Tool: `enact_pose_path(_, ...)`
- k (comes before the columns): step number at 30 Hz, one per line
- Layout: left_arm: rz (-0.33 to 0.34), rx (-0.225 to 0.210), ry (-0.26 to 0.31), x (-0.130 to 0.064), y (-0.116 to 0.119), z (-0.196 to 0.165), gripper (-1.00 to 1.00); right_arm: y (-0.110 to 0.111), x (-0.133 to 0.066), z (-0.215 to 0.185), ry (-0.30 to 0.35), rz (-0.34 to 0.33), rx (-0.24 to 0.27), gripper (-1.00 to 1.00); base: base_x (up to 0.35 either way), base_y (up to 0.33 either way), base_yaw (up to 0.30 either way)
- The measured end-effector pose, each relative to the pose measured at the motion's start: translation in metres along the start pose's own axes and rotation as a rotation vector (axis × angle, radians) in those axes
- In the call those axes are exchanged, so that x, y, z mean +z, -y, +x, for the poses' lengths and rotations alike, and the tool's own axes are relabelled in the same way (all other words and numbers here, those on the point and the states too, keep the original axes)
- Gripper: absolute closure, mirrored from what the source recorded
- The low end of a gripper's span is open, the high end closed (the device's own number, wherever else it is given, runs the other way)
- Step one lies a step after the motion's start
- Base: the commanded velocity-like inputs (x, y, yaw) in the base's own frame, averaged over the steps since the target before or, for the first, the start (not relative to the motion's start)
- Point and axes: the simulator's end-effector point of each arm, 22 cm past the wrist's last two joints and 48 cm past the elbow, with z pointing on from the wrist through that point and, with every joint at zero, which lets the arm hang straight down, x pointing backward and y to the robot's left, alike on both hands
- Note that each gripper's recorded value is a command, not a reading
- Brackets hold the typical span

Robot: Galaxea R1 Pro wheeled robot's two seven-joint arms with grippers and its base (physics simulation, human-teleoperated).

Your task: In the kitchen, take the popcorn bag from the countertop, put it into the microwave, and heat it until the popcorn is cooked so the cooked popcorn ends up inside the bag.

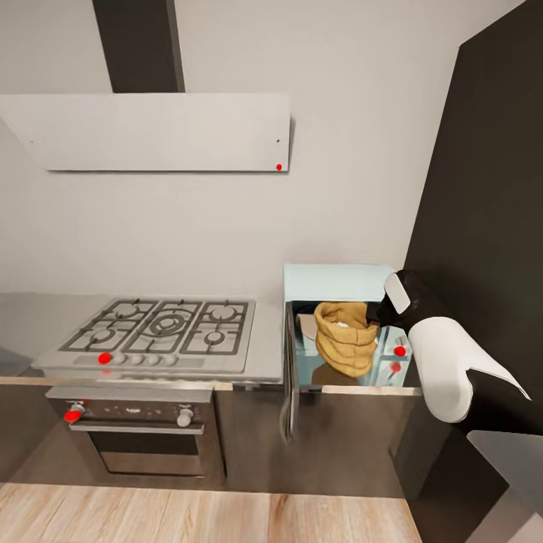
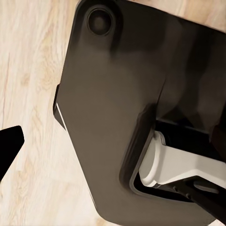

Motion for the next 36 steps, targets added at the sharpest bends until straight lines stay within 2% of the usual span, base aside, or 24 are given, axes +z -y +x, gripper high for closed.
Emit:
enact_pose_path(11,0.000,0.002,0.000,0.0001,0.0001,-0.0004,-1.00,-0.0001,0.0002,0.0002,0.000,0.000,0.000,1.00,0.008,0.000,0.000)
enact_pose_path(17,0.001,0.003,0.001,0.0001,0.0004,-0.0008,-1.00,-0.0007,0.0030,0.0049,-0.013,0.001,-0.004,1.00,0.228,0.000,0.000)
enact_pose_path(28,0.001,0.004,0.000,0.0001,0.0004,-0.0008,-1.00,-0.0008,0.0038,0.0056,-0.014,0.003,-0.007,1.00,0.011,0.000,0.000)
enact_pose_path(36,0.001,0.005,-0.001,0.0001,0.0005,-0.0004,-1.00,-0.0003,0.0075,0.0088,-0.017,0.007,-0.009,1.00,0.124,0.000,0.000)
